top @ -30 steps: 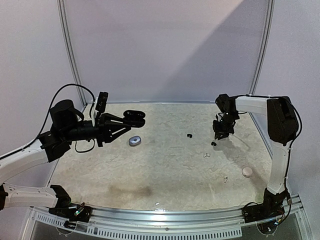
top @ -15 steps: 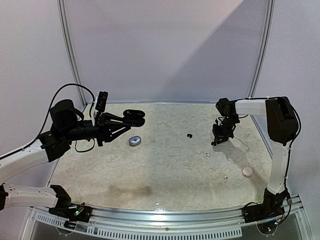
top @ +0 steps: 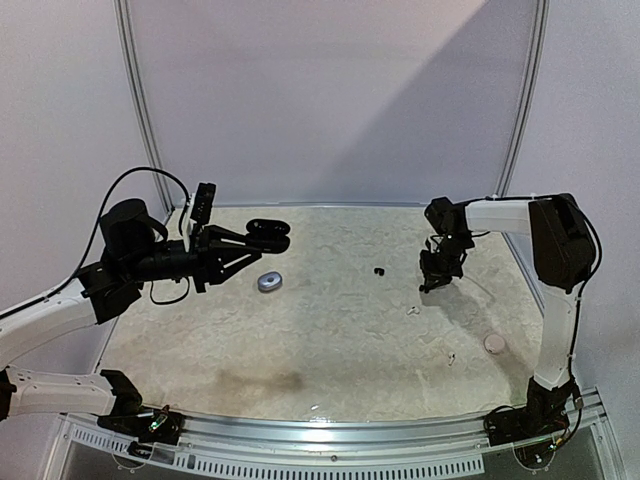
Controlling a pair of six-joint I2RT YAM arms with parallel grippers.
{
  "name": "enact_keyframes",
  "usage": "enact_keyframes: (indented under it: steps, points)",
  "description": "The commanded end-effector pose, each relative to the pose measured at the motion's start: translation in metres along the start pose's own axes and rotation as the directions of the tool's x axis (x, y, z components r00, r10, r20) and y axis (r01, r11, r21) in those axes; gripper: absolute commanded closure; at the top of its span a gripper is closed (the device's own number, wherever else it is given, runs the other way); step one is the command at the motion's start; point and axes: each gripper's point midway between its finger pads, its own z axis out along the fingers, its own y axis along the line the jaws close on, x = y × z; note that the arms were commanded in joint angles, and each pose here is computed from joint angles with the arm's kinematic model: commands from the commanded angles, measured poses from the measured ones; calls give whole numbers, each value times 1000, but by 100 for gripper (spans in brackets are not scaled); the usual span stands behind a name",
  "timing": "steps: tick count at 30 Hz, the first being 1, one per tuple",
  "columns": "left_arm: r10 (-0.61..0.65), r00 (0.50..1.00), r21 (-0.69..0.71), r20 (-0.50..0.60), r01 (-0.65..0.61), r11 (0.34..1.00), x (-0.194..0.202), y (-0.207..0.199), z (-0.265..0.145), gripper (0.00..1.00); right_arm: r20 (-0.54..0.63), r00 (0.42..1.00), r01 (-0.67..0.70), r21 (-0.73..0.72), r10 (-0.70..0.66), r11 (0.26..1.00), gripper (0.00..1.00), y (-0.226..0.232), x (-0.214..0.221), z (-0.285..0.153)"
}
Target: Insert the wireless bluetooth earbuds into the charging case
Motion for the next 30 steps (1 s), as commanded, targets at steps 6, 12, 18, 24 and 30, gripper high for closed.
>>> enact_keyframes:
  steps: [6,12,18,24,30]
  points:
    - [12,1000,-14,14,-12,1000,0,3,-3,100,-62,998,-8,-1,8,1000,85,9,29,2]
    - [11,1000,-13,14,-11,1000,0,2,-4,100,-101,994,-40,-3,39,999,89,10,39,7]
    - [11,1000,-15,14,-11,1000,0,2,-4,100,-103,994,-14,75,21,997,89,7,45,-5]
    - [11,1000,-12,14,-11,1000,0,2,-4,100,-126,992,2,65,6,998,89,13,54,1]
    - [11,1000,-12,12,-11,1000,0,2,-4,100,-138,990,-5,52,12,999,83,17,56,-2]
